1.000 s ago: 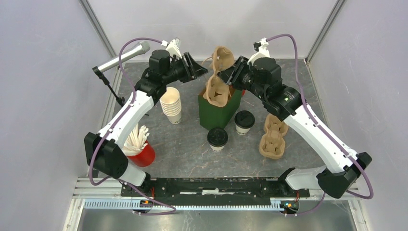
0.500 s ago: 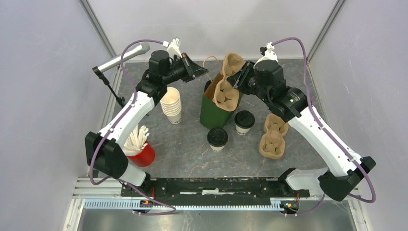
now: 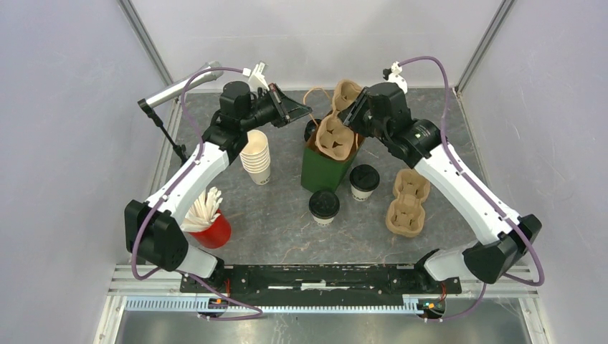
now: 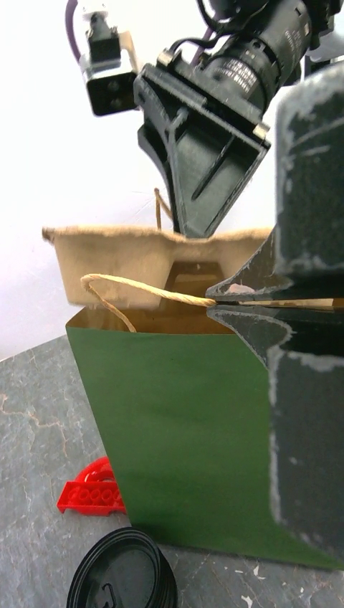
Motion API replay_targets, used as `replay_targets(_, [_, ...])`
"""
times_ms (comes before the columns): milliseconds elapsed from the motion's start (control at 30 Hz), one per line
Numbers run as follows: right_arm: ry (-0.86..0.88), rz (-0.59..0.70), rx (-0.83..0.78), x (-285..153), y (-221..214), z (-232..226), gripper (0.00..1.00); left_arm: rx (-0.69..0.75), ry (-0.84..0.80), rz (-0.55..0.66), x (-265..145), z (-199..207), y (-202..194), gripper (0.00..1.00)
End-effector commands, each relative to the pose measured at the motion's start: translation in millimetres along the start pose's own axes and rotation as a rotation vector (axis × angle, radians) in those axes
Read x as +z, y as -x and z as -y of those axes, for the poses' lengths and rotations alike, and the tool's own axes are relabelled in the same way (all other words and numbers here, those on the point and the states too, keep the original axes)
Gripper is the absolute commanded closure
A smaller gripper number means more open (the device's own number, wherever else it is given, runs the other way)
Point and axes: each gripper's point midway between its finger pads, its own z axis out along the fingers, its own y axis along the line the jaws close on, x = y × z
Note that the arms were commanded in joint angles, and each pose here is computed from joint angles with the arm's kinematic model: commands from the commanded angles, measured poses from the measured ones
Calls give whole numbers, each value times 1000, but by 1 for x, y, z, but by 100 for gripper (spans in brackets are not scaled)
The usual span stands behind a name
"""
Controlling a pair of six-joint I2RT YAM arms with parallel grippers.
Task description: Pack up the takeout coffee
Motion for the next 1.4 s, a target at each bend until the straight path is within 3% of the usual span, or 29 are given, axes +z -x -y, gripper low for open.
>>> replay_targets(0, [-8, 43, 2, -2, 19, -10, 71, 1, -90, 31, -11, 28, 8, 98])
replay_targets(233, [-104, 17, -16, -1, 17, 5, 76, -26, -93, 29, -12, 29, 7, 98])
replay_targets(333, [-135, -9, -3, -3, 13, 8, 72, -56, -97, 31, -14, 30, 5, 98])
replay_targets(733, [-254, -130, 36, 6, -19, 27, 71, -90, -114, 36, -18, 31, 2, 98])
replay_targets(1367, [-326, -164, 71, 41, -43, 38, 66, -98, -133, 35, -19, 33, -1, 98])
